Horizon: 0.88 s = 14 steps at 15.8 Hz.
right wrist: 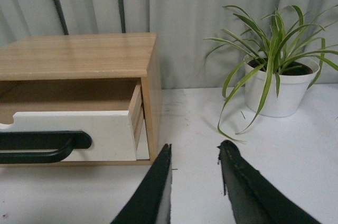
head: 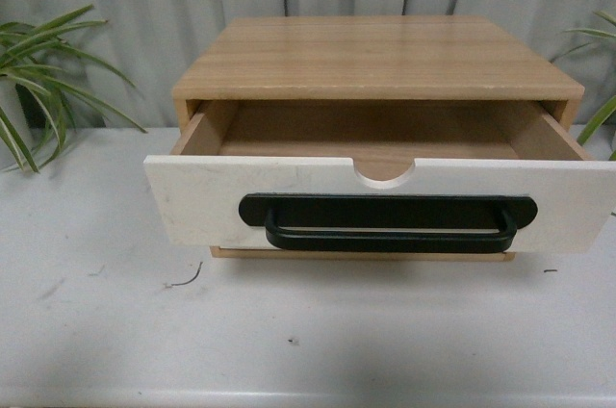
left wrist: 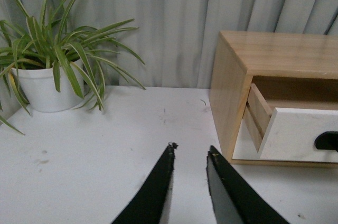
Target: Pull drawer
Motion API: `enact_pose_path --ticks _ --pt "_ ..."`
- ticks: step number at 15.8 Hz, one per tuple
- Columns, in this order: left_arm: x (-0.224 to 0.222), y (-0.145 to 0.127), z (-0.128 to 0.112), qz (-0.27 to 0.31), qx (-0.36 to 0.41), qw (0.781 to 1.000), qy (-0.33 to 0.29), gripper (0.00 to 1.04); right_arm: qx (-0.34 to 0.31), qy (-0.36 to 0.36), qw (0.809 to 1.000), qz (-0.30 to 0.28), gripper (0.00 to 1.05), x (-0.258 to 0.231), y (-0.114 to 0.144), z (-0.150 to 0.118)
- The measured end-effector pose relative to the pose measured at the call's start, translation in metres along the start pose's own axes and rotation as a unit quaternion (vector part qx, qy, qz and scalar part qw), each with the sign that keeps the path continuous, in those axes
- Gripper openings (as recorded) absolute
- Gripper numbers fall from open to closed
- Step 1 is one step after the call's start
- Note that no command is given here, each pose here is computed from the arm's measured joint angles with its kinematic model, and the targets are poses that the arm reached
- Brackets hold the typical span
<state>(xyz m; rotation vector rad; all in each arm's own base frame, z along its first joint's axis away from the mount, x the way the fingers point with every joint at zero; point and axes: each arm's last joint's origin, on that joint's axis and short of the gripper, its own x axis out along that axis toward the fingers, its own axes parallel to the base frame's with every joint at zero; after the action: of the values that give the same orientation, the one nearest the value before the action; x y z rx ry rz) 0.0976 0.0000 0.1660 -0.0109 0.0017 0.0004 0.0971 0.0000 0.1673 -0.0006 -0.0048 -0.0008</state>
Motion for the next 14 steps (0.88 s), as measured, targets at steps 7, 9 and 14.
enact_pose_path --ticks 7,9,14 --pt "0.0 0.0 0.0 0.0 0.0 1.0 0.0 0.98 0.0 0.0 1.0 0.0 0.97 0.0 0.0 0.0" --pt "0.0 0.0 0.0 0.0 0.0 1.0 0.0 0.98 0.0 0.0 1.0 0.0 0.98 0.0 0.0 0.0" --pt "0.0 0.0 0.0 0.0 0.0 1.0 0.0 0.98 0.0 0.0 1.0 0.0 0.98 0.0 0.0 0.0"
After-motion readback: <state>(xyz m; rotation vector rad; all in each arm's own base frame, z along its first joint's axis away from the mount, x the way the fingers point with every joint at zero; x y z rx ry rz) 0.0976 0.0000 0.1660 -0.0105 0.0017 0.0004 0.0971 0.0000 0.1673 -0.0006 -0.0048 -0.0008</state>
